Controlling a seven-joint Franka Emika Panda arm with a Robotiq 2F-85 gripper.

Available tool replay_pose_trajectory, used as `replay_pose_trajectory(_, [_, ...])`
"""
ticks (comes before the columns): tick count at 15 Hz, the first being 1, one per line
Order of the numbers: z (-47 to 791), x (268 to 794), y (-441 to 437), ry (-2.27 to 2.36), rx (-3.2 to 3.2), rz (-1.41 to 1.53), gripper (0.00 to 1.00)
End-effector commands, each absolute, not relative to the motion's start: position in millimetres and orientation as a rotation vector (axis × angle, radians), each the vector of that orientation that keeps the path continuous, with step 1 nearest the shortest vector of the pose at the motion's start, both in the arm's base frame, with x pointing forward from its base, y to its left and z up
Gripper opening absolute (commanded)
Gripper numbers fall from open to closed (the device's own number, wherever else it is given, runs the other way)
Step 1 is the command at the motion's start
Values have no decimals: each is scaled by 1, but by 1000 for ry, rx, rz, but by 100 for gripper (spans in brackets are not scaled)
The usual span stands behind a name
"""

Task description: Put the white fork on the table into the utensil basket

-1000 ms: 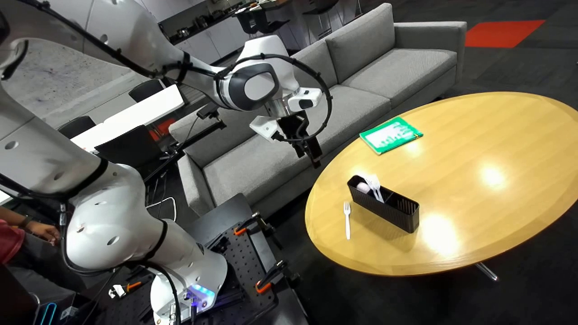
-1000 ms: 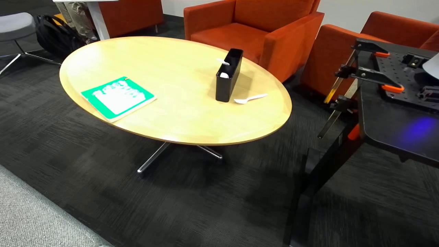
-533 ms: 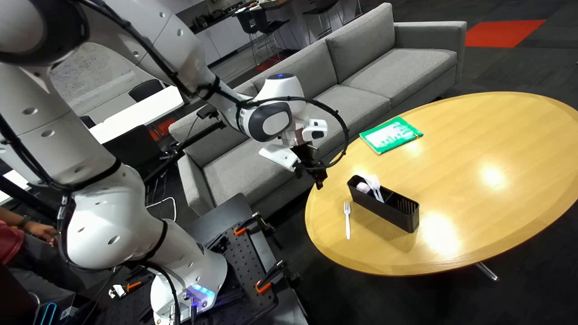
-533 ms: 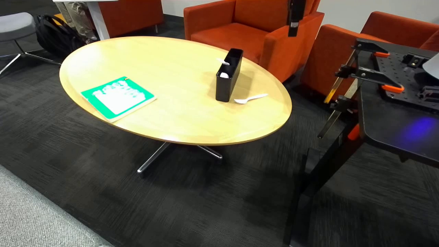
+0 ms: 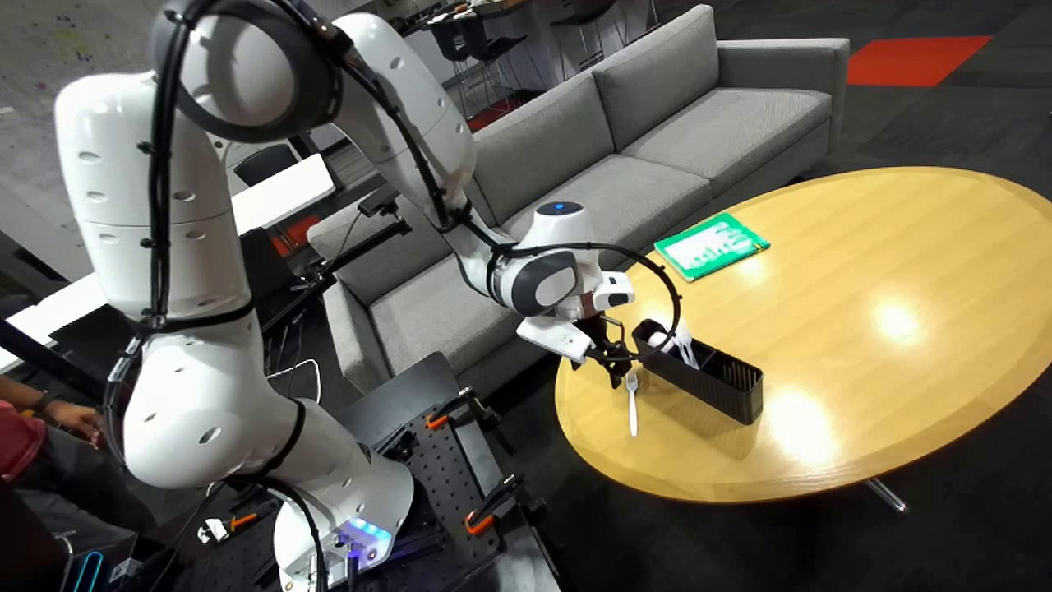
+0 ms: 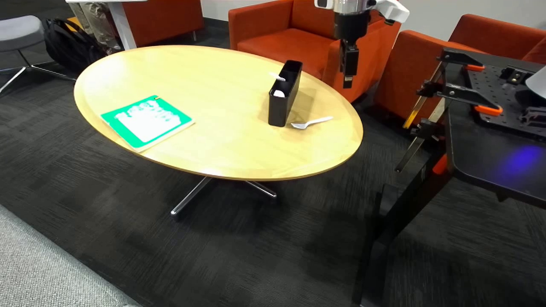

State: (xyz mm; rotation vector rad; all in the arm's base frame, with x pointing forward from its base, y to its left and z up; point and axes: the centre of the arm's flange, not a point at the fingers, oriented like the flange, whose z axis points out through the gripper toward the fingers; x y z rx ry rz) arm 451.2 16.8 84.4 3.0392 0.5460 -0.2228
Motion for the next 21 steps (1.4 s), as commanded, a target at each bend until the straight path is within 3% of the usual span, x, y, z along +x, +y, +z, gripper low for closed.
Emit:
replay_pose_trajectory(1, [48, 477, 22, 549, 3002, -195, 100])
replay_pose_trajectory(21, [-32, 505, 45, 644, 2969, -279, 100])
